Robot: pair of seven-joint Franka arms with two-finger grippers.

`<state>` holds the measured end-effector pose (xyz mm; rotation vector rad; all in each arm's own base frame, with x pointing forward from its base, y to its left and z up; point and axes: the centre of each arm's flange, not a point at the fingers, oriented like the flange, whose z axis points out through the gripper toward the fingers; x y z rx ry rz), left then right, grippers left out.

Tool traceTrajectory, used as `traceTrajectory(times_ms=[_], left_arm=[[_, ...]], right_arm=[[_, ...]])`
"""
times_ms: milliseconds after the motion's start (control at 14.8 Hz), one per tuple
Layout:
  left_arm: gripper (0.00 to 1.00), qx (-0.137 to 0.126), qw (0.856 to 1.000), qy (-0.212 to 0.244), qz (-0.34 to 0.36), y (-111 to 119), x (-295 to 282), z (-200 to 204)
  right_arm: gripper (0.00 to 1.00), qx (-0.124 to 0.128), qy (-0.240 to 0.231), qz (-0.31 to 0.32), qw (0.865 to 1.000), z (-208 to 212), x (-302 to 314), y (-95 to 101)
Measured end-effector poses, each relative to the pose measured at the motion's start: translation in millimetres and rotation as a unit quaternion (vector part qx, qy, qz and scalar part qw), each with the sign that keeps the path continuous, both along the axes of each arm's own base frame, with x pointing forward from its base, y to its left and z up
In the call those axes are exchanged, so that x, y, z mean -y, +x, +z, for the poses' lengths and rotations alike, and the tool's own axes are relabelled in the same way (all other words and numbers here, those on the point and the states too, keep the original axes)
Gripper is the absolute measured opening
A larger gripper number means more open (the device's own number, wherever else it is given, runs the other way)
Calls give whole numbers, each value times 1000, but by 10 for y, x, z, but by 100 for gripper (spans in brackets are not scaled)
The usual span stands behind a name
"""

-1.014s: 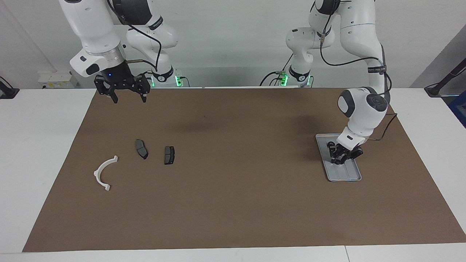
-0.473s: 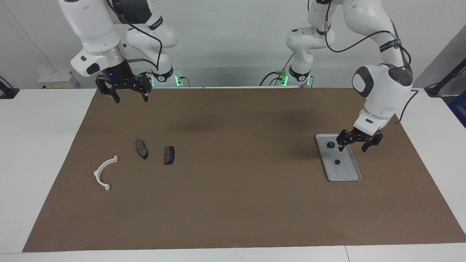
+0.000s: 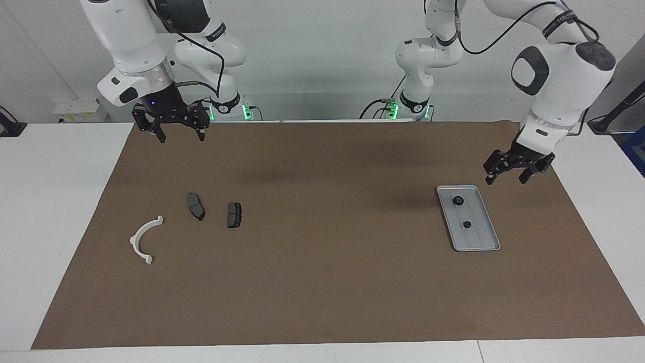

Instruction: Pick bearing gear from pile to tray

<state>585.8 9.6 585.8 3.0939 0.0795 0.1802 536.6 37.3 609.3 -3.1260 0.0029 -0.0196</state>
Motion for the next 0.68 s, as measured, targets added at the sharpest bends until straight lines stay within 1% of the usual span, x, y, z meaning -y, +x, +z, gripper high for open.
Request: traceTrajectory(times_ms=[135, 271, 406, 609, 676], left_arm=[[100, 0, 1000, -4, 29, -75, 34, 161], [100, -14, 999, -5, 41, -168, 57, 251], [100, -31, 999, -5, 37, -252, 94, 370], [100, -43, 999, -4, 21, -396, 254, 572], [100, -51, 999, -1, 14, -451, 329, 597]], right_arm=[[100, 0, 0, -2, 1000, 0, 18, 1], [100, 0, 0, -2, 1000, 1, 18, 2], [100, 0, 0, -2, 1000, 1, 17, 2], [100, 0, 0, -2, 1000, 1, 17, 2], [100, 0, 0, -2, 1000, 1, 17, 2]])
